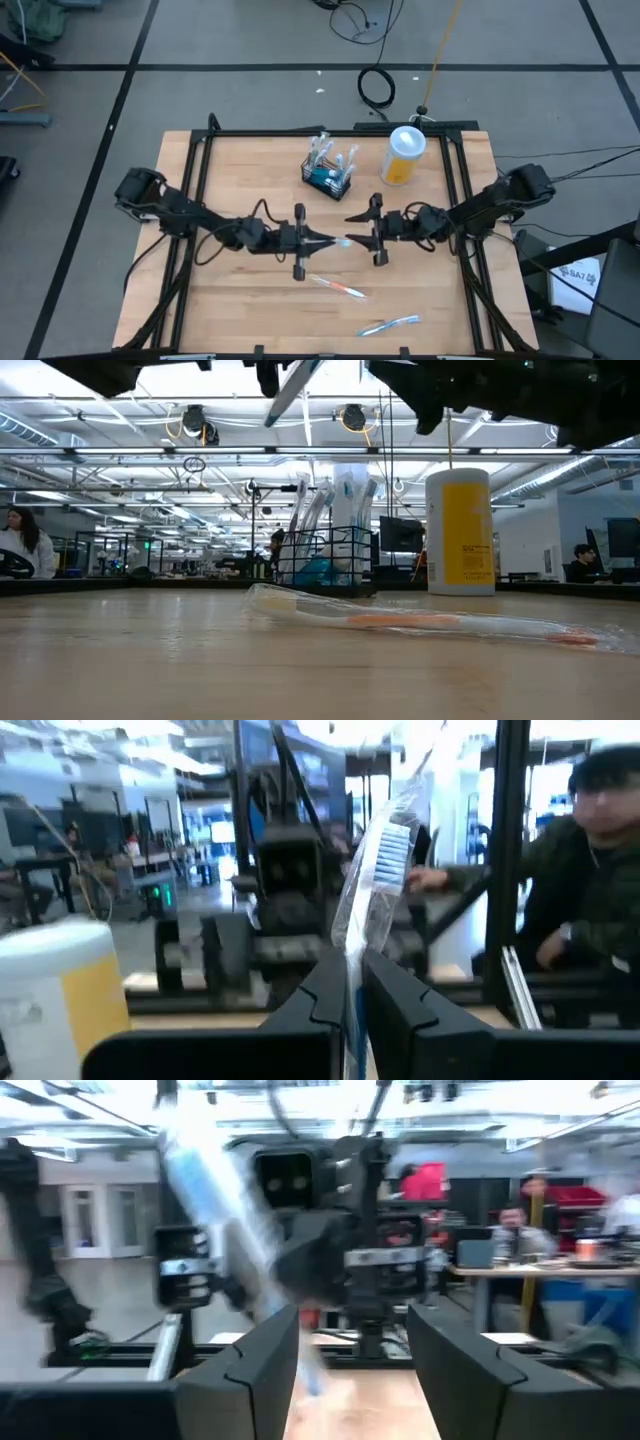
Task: Pick & Place toothbrushing station
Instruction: Put the blue toothbrush into the black organizer
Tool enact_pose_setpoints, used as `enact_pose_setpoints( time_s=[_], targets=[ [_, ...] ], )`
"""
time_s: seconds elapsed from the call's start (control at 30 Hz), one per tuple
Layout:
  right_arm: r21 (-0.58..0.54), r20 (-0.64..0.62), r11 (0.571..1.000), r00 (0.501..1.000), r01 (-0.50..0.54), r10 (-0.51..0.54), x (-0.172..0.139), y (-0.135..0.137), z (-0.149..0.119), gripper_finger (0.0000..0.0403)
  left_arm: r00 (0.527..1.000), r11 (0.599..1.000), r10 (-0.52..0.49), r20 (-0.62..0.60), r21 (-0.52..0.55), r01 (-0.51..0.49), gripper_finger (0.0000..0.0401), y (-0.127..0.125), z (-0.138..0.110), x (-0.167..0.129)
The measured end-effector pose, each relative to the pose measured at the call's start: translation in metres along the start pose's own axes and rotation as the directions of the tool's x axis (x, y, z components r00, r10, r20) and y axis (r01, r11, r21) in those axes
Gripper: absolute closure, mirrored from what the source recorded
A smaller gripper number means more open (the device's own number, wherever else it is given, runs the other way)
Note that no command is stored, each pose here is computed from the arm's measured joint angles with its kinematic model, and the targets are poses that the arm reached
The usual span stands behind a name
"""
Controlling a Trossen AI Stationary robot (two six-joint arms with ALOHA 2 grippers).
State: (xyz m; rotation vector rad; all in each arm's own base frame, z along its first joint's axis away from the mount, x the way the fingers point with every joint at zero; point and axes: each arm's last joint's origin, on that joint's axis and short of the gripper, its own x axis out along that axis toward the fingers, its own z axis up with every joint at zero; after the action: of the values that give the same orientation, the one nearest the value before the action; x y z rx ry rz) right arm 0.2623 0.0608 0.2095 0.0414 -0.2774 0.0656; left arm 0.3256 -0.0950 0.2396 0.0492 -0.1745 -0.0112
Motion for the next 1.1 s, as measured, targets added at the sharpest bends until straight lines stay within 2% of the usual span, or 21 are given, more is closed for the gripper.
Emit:
enact_pose_setpoints(
  time_s=[0.1, 0.23, 0.37, 0.57, 0.7, 0.8, 0.93, 1.0, 1.1],
  targets=[
    [0.038, -0.034, 0.997, 0.997, -0.074, 0.076, 0.009, 0.001, -0.007, 0.022, 0.998, 1.0, 0.008, 0.056, -0.004, -0.008, 0.0391, 0.003, 0.0, 0.002],
    [0.045, -0.073, 0.995, 0.993, -0.086, 0.089, 0.028, 0.003, -0.019, 0.022, 0.99, 0.999, -0.05, 0.131, -0.015, 0.052, 0.0392, 0.005, 0.006, 0.003],
    [0.05, -0.038, 0.99, 0.99, -0.133, 0.135, 0.051, 0.007, -0.018, 0.022, 0.991, 0.999, -0.049, 0.121, -0.003, 0.05, 0.0381, 0.004, 0.004, 0.003],
    [0.041, -0.043, 0.996, 0.996, -0.082, 0.084, 0.066, 0.007, -0.024, 0.0227, 0.989, 0.999, -0.046, 0.14, 0.017, 0.044, 0.0394, -0.004, 0.008, 0.0],
    [0.006, -0.034, 0.995, 0.995, -0.098, 0.098, 0.067, 0.007, -0.023, 0.0268, 0.983, 0.994, -0.062, 0.173, 0.096, 0.046, 0.0383, -0.011, 0.013, -0.003],
    [-0.028, -0.025, 0.991, 0.991, -0.131, 0.13, 0.067, 0.008, -0.022, 0.0314, 0.981, 0.994, -0.067, 0.183, 0.099, 0.049, 0.0375, -0.014, 0.014, -0.004],
    [-0.043, -0.035, 0.989, 0.99, -0.142, 0.14, 0.067, 0.008, -0.023, 0.0382, 0.982, 0.995, -0.063, 0.18, 0.093, 0.047, 0.0383, -0.015, 0.014, -0.004],
    [-0.058, -0.037, 0.988, 0.99, -0.141, 0.139, 0.067, 0.008, -0.023, 0.0394, 0.982, 0.994, -0.063, 0.18, 0.097, 0.046, 0.0388, -0.015, 0.014, -0.005],
    [-0.063, -0.042, 0.989, 0.99, -0.137, 0.134, 0.067, 0.008, -0.023, 0.0392, 0.984, 0.995, -0.04, 0.175, 0.094, 0.024, 0.0389, -0.015, 0.014, -0.005]
  ],
)
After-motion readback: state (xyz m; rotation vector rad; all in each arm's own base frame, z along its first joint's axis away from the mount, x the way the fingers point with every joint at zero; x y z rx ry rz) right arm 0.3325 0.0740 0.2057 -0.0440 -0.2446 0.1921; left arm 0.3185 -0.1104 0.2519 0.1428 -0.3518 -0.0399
